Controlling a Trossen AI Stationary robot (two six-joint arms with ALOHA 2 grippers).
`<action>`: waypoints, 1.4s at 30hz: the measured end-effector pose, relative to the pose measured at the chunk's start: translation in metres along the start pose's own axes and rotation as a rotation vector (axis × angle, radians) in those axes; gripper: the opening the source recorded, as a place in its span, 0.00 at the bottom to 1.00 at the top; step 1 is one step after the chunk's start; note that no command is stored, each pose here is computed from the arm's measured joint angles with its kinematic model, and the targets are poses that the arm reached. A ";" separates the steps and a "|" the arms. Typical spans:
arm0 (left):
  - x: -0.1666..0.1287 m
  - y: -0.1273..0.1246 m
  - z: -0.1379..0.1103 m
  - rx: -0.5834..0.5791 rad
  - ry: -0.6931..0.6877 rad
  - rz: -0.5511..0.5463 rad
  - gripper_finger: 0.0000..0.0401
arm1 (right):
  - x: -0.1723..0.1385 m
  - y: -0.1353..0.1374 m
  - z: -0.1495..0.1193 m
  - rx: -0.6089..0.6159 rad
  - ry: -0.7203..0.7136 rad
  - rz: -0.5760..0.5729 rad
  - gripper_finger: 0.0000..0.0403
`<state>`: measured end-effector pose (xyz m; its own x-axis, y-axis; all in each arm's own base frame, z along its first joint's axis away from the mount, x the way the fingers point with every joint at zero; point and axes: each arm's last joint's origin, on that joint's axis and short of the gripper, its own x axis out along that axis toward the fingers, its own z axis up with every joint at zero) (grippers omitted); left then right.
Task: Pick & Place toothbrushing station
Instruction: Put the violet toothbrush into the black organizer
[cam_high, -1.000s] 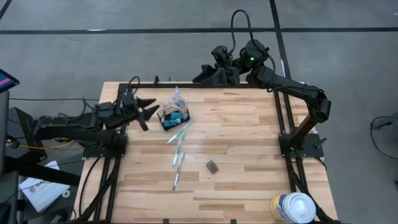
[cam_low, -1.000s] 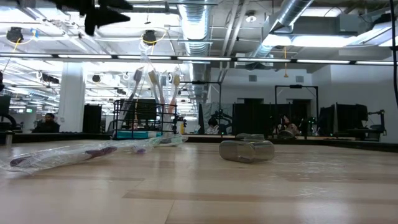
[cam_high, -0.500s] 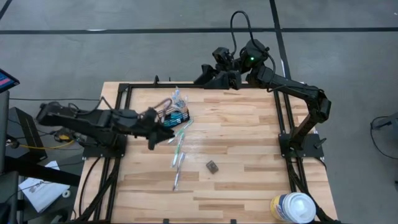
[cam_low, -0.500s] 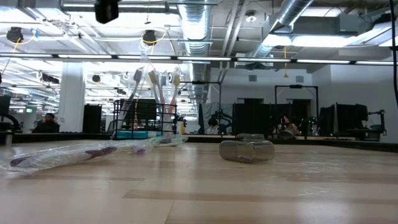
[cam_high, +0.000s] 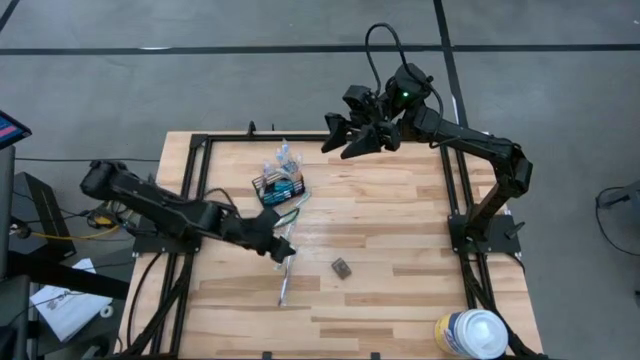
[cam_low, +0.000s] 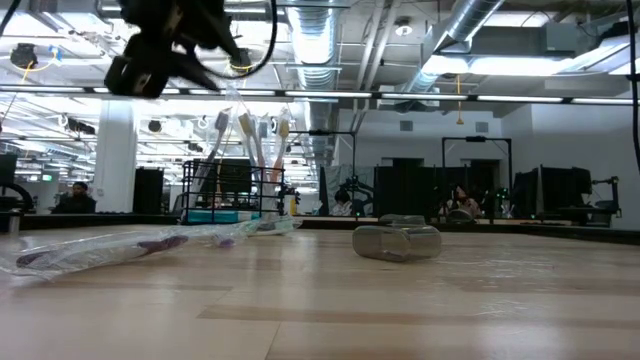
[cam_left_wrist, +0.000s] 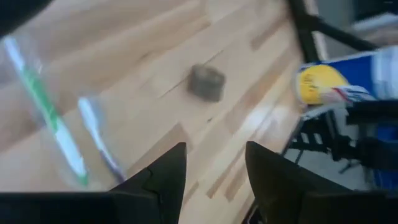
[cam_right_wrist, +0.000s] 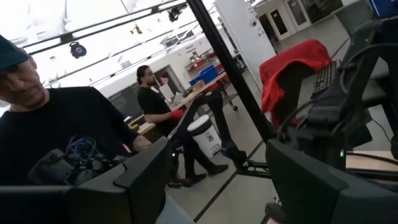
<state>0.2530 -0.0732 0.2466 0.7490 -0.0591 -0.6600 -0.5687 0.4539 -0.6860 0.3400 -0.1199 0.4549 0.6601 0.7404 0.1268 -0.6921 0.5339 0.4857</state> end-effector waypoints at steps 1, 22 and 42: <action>0.004 0.001 -0.001 -0.023 0.005 0.016 0.40 | 0.000 0.000 0.000 -0.002 0.000 0.000 0.63; 0.073 0.033 -0.012 -0.201 0.130 0.268 0.40 | 0.000 0.001 -0.001 -0.007 0.021 0.018 0.63; 0.098 0.058 0.003 -0.167 0.185 0.366 0.40 | 0.000 0.000 -0.001 -0.004 0.020 0.017 0.63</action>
<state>0.2943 -0.0499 0.1425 0.4231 -0.0866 -0.9020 -0.8436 0.3257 -0.4269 0.3394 -0.1194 0.4547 0.6426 0.7571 0.1175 -0.7040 0.5230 0.4805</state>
